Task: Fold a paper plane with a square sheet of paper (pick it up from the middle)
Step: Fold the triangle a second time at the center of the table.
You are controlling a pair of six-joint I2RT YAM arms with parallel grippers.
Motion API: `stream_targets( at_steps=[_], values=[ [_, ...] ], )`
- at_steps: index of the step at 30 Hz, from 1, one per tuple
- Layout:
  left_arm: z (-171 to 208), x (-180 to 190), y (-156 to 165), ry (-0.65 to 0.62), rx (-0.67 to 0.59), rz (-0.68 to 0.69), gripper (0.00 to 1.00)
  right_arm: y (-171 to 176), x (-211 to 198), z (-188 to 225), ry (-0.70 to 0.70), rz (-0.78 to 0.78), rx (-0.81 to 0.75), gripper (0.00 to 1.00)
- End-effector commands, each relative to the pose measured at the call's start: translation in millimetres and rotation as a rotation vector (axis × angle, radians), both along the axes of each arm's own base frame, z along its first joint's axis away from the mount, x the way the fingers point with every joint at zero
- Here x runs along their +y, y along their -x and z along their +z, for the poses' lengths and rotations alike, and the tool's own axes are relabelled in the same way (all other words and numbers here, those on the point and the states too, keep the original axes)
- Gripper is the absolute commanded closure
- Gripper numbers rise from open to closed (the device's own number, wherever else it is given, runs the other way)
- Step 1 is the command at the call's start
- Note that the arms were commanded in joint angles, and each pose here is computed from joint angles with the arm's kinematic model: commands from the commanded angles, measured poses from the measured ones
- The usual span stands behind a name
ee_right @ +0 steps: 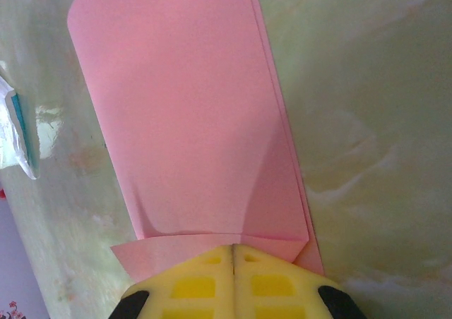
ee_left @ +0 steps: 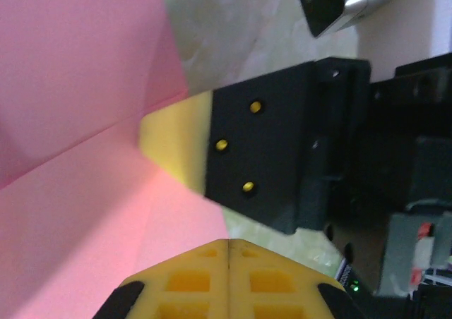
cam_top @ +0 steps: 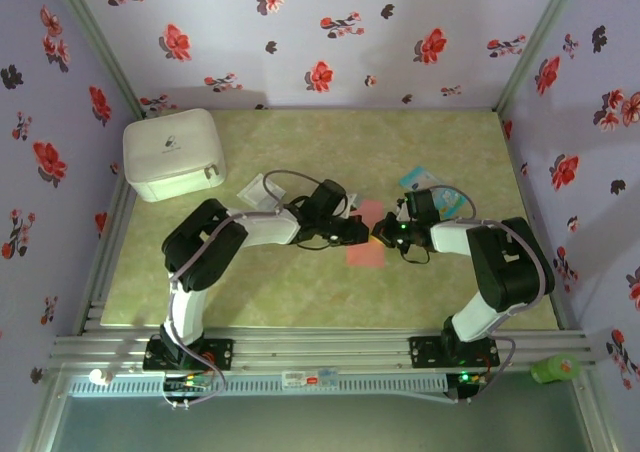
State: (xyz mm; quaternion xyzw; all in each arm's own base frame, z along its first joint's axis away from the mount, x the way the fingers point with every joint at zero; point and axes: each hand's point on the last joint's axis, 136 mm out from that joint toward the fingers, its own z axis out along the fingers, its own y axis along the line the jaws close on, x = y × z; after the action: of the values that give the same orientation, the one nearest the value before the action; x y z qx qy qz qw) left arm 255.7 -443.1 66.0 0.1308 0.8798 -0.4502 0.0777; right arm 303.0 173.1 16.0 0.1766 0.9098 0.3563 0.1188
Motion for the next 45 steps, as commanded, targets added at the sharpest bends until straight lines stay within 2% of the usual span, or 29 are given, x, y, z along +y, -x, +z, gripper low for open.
stream_targets(
  at_steps=[1,7,12,21,27,32,37,40,43,45],
  values=[
    [-13,-7,5,0.009,0.051,-0.025,0.96,10,-16,-19,0.081,-0.027,0.051,1.00],
    [-37,-2,15,-0.053,0.085,-0.061,0.96,10,-15,-21,0.074,-0.023,0.058,1.00],
    [-59,24,30,-0.175,0.095,-0.075,0.96,10,-16,-23,0.083,-0.026,0.061,1.00],
    [-65,61,59,-0.240,0.116,-0.106,0.95,10,-16,-26,0.090,-0.022,0.074,1.00],
    [-50,70,67,-0.213,0.100,-0.104,0.95,8,-12,-20,0.066,-0.010,0.060,1.00],
    [-10,64,47,-0.102,0.009,-0.082,0.94,-5,2,0,0.003,0.004,0.027,0.97],
    [23,60,8,0.038,-0.024,0.006,0.94,-20,5,40,0.011,0.024,-0.059,0.86],
    [28,47,-7,0.020,-0.040,-0.016,0.94,-15,2,56,0.044,0.050,-0.068,0.77],
    [23,36,-18,-0.030,-0.042,-0.042,0.94,1,-14,54,0.128,0.033,-0.023,0.75],
    [19,32,-25,-0.042,-0.041,-0.039,0.95,15,-19,53,0.134,0.020,-0.003,0.74]
  ],
)
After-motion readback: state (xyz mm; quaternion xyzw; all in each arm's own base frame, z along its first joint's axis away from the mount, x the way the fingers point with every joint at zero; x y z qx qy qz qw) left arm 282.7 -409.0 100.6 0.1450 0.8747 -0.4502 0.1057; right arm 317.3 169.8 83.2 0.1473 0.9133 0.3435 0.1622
